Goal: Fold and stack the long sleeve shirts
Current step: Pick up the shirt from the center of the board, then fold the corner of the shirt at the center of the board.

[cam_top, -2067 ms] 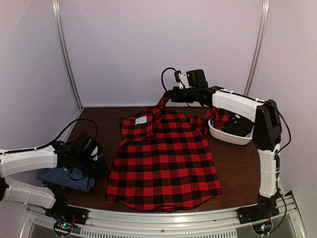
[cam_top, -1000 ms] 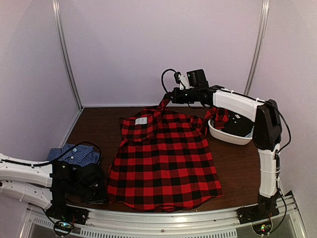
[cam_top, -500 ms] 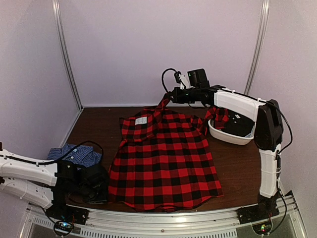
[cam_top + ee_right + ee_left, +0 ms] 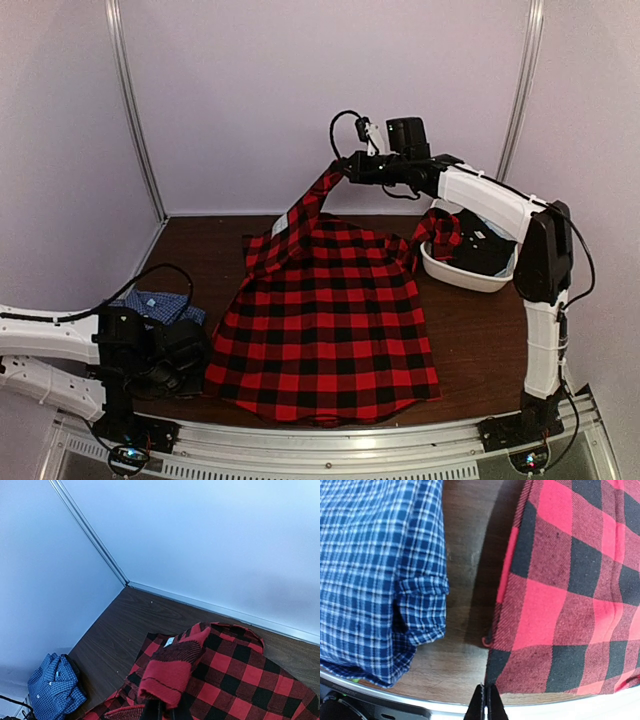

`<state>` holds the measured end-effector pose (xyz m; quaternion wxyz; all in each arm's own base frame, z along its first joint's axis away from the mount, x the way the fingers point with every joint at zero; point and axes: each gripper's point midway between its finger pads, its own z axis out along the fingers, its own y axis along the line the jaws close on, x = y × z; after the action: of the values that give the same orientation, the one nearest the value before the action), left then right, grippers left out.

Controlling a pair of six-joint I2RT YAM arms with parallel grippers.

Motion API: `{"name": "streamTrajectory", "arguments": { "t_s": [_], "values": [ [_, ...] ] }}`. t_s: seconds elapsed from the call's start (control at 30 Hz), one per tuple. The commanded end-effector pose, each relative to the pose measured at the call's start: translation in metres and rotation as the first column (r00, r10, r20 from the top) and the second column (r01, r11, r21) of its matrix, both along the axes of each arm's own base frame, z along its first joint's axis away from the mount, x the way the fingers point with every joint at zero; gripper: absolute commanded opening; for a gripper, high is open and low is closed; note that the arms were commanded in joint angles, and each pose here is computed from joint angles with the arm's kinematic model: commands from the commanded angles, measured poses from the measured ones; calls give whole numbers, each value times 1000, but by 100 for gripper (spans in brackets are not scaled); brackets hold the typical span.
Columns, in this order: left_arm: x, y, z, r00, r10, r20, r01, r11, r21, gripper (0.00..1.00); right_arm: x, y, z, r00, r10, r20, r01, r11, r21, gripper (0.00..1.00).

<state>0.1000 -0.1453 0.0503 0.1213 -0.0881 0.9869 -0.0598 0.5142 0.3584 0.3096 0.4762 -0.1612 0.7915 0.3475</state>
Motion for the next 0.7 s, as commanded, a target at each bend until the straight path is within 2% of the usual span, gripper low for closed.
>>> {"name": "streamTrajectory", "arguments": {
  "t_s": [0.0, 0.23, 0.4, 0.67],
  "values": [
    [6, -6, 13, 995, -97, 33, 96, 995, 31, 0, 7, -9, 28, 998, 0, 62, -1, 1000, 26, 0],
    [27, -70, 54, 926, -353, 131, 360, 932, -33, 0, 12, -22, 35, 997, -18, 79, 17, 1000, 19, 0],
    [29, -124, 67, 834, -524, 173, 545, 831, -111, 0, 20, -44, 40, 995, -58, 85, 57, 998, 15, 0],
    [31, -185, 69, 708, -680, 193, 706, 691, -156, 0, 25, -85, 44, 986, -143, 90, 144, 990, -3, 0]
  ]
}}
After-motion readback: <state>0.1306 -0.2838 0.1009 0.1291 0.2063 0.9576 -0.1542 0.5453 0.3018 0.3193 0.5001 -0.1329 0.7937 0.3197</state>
